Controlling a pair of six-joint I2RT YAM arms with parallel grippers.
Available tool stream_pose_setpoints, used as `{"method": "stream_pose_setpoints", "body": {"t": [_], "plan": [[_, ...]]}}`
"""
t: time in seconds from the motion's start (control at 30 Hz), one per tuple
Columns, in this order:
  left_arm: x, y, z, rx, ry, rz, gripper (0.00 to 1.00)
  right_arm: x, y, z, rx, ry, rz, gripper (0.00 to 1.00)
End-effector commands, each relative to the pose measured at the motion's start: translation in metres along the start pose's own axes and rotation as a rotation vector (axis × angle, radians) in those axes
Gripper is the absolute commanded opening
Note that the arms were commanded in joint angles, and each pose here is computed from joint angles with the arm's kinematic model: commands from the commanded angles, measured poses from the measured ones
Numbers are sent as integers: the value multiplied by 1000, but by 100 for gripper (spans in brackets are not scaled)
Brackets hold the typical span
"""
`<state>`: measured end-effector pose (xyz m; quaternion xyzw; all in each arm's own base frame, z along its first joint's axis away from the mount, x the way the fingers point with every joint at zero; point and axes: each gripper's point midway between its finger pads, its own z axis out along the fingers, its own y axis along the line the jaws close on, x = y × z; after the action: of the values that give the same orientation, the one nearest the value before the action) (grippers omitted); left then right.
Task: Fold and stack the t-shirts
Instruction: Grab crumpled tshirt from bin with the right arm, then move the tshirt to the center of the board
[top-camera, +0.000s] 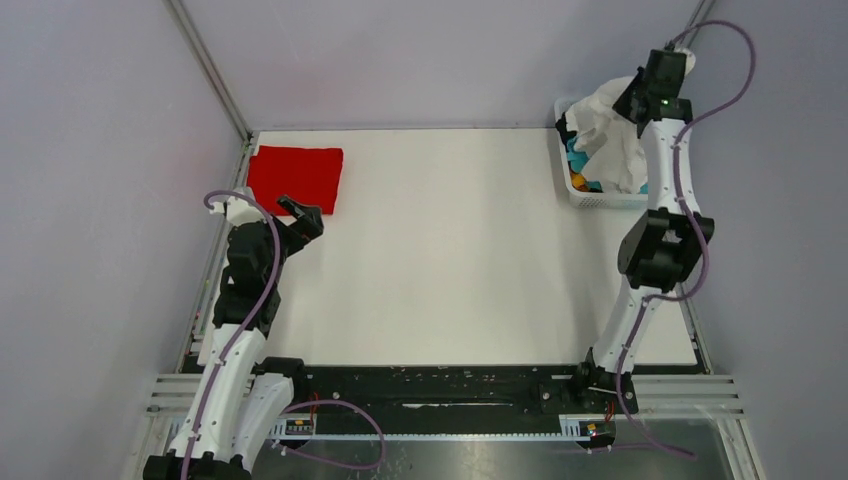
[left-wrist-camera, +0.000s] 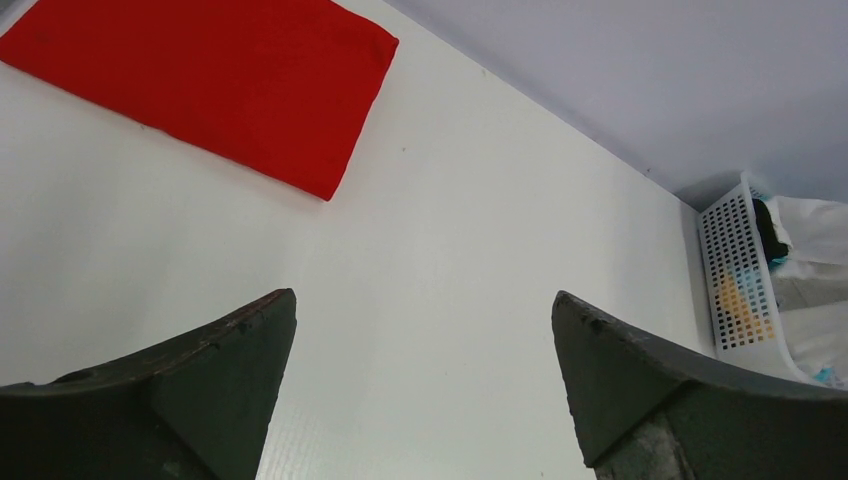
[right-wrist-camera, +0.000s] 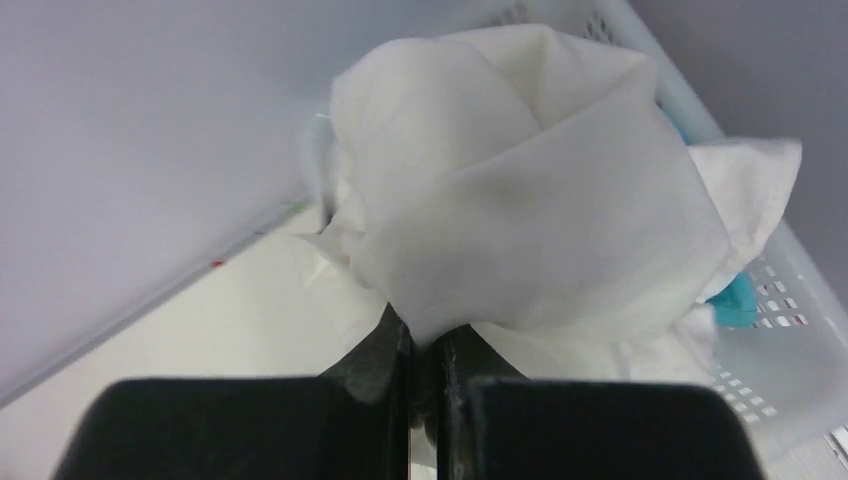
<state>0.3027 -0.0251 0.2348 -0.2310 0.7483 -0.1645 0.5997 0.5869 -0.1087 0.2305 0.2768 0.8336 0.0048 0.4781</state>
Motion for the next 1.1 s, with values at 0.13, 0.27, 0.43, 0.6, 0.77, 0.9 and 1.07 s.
{"method": "stream_pose_setpoints", "body": {"t": [0.13, 0.27, 0.43, 0.6, 0.77, 0.9, 1.07], "plan": [[-9, -20, -10, 81, -2, -51, 99, -98, 110, -265, -578, -308, -33, 0], [-7, -22, -14, 81, 18, -78, 99, -64, 159, -352, -830, -276, -137, 0], [-3, -29, -22, 102, 63, -106, 99, -18, 207, -453, -1207, -201, -208, 0], [0, -23, -26, 54, 89, -155, 99, 27, 229, -486, -1404, -86, -236, 0], [9, -20, -26, 26, 125, -198, 99, 93, 213, -406, -1212, 65, -192, 0], [22, -10, -22, -27, 175, -208, 99, 171, 149, -278, -714, 150, -171, 21], [64, -3, -13, -37, 326, -230, 99, 225, 51, -202, -180, 229, -275, 69]]}}
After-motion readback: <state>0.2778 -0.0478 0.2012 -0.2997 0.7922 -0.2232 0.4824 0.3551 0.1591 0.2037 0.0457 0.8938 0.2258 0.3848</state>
